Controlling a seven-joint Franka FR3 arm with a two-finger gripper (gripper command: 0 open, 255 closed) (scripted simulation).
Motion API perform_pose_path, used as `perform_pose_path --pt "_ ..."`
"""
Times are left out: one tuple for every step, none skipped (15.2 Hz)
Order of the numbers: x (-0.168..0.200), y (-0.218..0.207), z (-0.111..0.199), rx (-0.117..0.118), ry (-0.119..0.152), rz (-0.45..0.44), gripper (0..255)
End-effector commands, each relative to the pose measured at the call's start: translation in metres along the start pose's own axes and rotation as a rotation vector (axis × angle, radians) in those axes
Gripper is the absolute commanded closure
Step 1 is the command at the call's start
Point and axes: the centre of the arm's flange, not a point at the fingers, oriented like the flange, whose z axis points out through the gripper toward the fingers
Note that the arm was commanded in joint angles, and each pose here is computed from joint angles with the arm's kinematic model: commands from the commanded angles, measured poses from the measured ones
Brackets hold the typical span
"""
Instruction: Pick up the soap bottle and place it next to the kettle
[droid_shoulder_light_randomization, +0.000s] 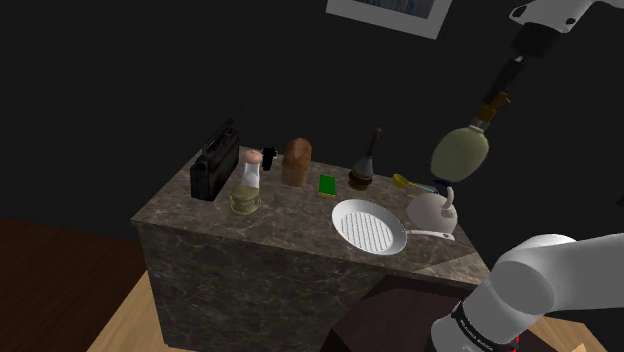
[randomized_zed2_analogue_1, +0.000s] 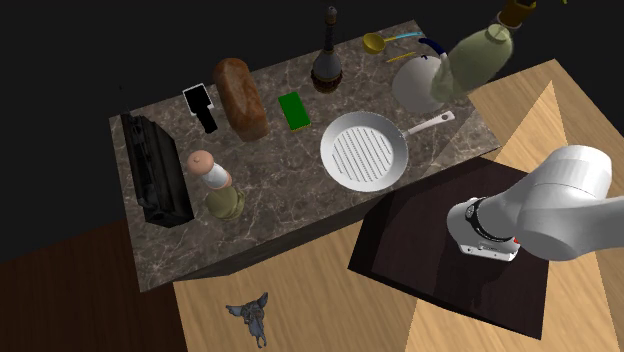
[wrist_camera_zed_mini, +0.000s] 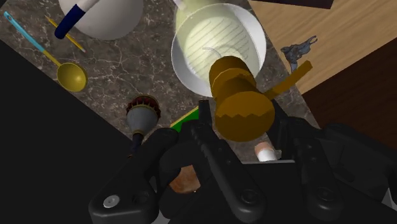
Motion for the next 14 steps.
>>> perform_pose_path --pt "-0.023 0.009 -0.007 0.000 0.000 -0.001 255" --pt "-0.035 0.014 -0.010 0.000 0.000 -0.001 255" --pt "-0.047 0.019 -0.013 0.000 0.000 -0.001 255" --pt "-0.059 0.025 -0.017 0.000 0.000 -0.001 255" --pt "-0.070 0.030 -0.020 0.000 0.000 -0.001 255" --pt "-0.082 0.035 -0.023 0.000 0.000 -0.001 255" --pt "-0.094 0.040 -0.027 0.000 0.000 -0.001 255" --pt "-0.105 0.045 -0.030 0.000 0.000 -0.001 255" --pt "-0.117 0.050 -0.033 0.000 0.000 -0.001 255" --pt "-0.129 0.055 -0.037 0.000 0.000 -0.001 255" --pt "-0.140 0.060 -0.040 0.000 0.000 -0.001 255" --pt "-0.152 0.066 -0.043 0.000 0.000 -0.001 255" --pt "-0.164 0.071 -0.047 0.000 0.000 -0.001 255" --pt "-0.176 0.076 -0.050 0.000 0.000 -0.001 255"
